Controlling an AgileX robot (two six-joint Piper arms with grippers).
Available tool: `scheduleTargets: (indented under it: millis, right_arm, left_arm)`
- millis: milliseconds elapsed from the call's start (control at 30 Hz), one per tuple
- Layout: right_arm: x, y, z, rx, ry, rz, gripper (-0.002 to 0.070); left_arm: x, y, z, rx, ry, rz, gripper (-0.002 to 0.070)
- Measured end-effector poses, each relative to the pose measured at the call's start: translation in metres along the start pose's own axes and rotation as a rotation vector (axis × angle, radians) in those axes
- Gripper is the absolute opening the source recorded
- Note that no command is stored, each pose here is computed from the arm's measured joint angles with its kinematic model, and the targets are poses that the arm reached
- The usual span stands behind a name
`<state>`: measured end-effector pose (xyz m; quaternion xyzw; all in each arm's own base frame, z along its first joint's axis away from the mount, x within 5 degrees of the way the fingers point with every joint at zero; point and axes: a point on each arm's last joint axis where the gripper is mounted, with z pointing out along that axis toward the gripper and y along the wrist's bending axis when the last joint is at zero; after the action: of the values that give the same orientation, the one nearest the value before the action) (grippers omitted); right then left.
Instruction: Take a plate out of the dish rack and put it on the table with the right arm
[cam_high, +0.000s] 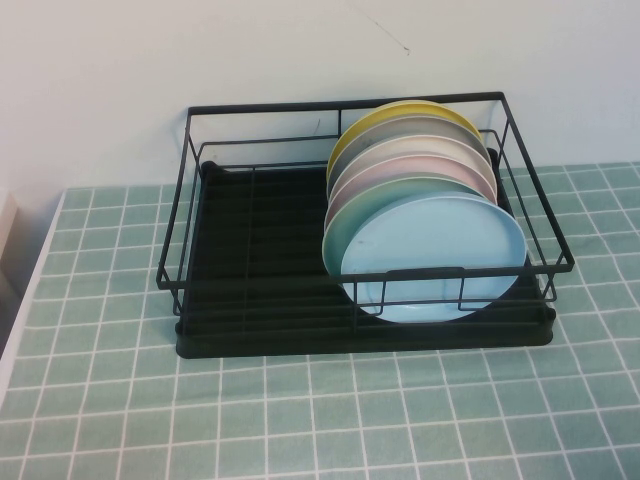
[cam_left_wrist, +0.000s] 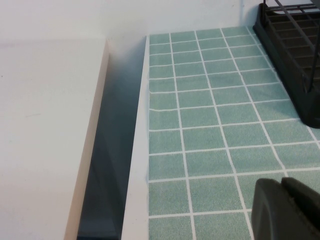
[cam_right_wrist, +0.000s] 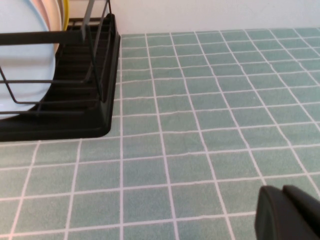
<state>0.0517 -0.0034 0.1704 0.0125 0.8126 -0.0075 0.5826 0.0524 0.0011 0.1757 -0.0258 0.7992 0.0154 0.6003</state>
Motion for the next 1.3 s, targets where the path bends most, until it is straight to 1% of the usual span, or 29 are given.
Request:
scheduleTargets:
  millis: [533,700,1000,1033,1100,1133,1167,1200,1233,1267,1300]
  right_arm:
    - [0.000,0.000,0.000,0.000,0.000,0.000,-0.0001]
    - [0.000,-0.002,0.000,0.023,0.002,-0.107,-0.0001]
    - [-0.001,-0.004,0.000,0.039,0.001,-0.166,-0.0001]
    - [-0.001,-0.003,0.000,0.034,-0.001,-0.147,-0.0001]
    - [-0.001,0.000,0.000,0.002,-0.015,-0.018,-0.0001]
    - [-0.003,0.003,0.000,-0.039,-0.033,0.134,-0.0001]
    - [-0.003,0.006,0.000,-0.070,-0.036,0.244,-0.0001]
    - [-0.005,0.009,0.000,-0.113,-0.046,0.417,-0.0001]
    - [-0.007,0.012,0.000,-0.150,-0.051,0.555,-0.0001]
    - [-0.008,0.014,-0.001,-0.178,-0.053,0.651,-0.0001]
    - [-0.009,0.014,-0.001,-0.196,-0.058,0.716,-0.0001]
  left_arm:
    - [0.000,0.000,0.000,0.000,0.000,0.000,-0.0003]
    - [0.000,0.000,0.000,0.000,0.000,0.000,-0.0003]
    - [0.000,0.000,0.000,0.000,0.000,0.000,-0.0003]
    - [0.000,0.000,0.000,0.000,0.000,0.000,-0.0003]
    - [0.000,0.000,0.000,0.000,0.000,0.000,-0.0003]
    - [0.000,0.000,0.000,0.000,0.000,0.000,-0.0003]
    - [0.000,0.000,0.000,0.000,0.000,0.000,-0.0003]
    - [0.000,0.000,0.000,0.000,0.000,0.000,-0.0003]
    - [0.000,0.000,0.000,0.000,0.000,0.000,-0.0003]
    - [0.000,0.000,0.000,0.000,0.000,0.000,-0.0003]
    - [0.000,0.000,0.000,0.000,0.000,0.000,-0.0003]
